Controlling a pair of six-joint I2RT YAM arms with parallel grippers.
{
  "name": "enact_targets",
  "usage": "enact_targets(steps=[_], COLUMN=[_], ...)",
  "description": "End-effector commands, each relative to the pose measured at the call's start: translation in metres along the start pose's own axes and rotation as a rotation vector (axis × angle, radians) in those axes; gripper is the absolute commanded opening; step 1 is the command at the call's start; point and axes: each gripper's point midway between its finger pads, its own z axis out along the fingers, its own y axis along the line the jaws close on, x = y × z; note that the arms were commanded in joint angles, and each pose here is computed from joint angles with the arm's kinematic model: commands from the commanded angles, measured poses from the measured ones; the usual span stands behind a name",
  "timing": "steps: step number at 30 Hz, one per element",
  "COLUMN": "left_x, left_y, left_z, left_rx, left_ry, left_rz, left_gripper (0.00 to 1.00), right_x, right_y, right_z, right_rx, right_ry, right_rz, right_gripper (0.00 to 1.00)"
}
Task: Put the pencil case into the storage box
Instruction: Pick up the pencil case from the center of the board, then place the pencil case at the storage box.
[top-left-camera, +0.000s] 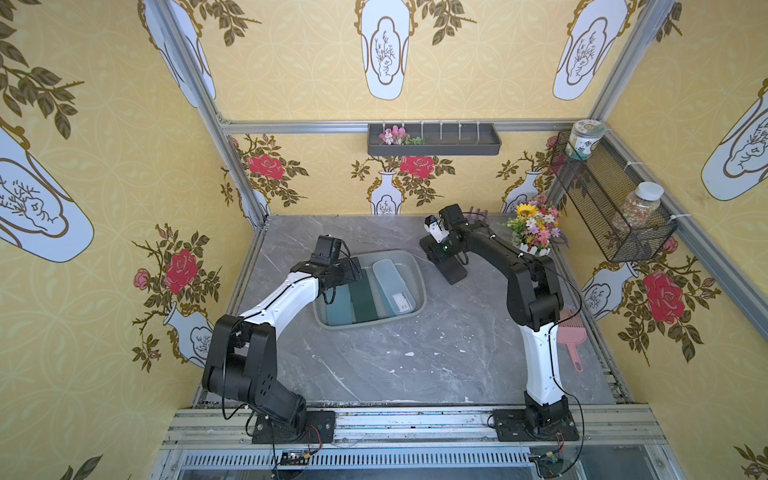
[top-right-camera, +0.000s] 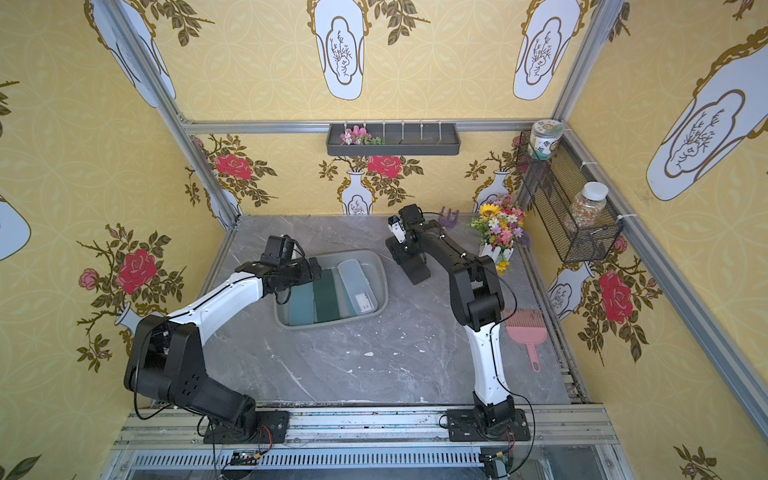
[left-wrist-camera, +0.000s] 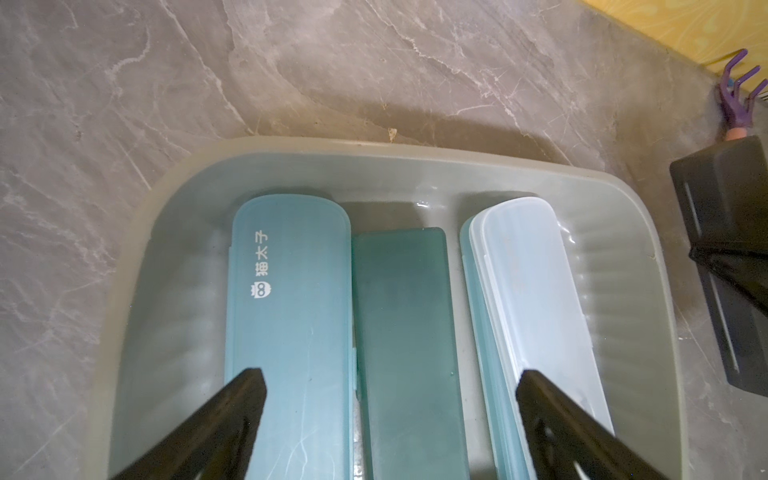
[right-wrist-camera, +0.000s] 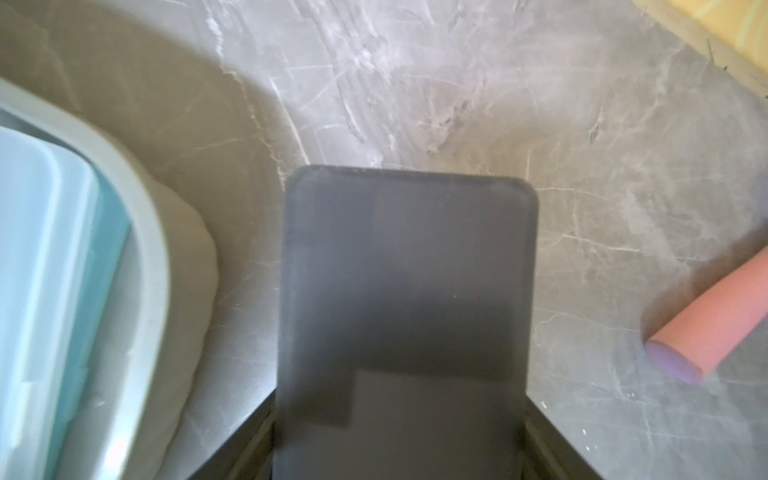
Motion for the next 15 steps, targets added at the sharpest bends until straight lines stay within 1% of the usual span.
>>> enact_targets(steps=[1,11,15], left_x=[0.004,0.009,0.007], left_y=[0.003,-0.002,0.003], left_z=[0.0,0.0,-0.004], left_rx=[-0.003,0.03,0.009], left_ry=[0.007,0.011,-0.004], left_rz=[-0.001,-0.04,-0.061], left_gripper=[1.0,1.0,1.0], right_x=[-0.008,-0.017,-0.024], right_y=[0.004,0.043,0.061], right_z=[-0.015,-0.035,-0.046], right_rx=[0.007,0.002,-0.011], right_ry=[-0.014,-0.013,-0.03], right_rz=[0.014,0.014,0.035], right_gripper=[0.69,0.69,0.69])
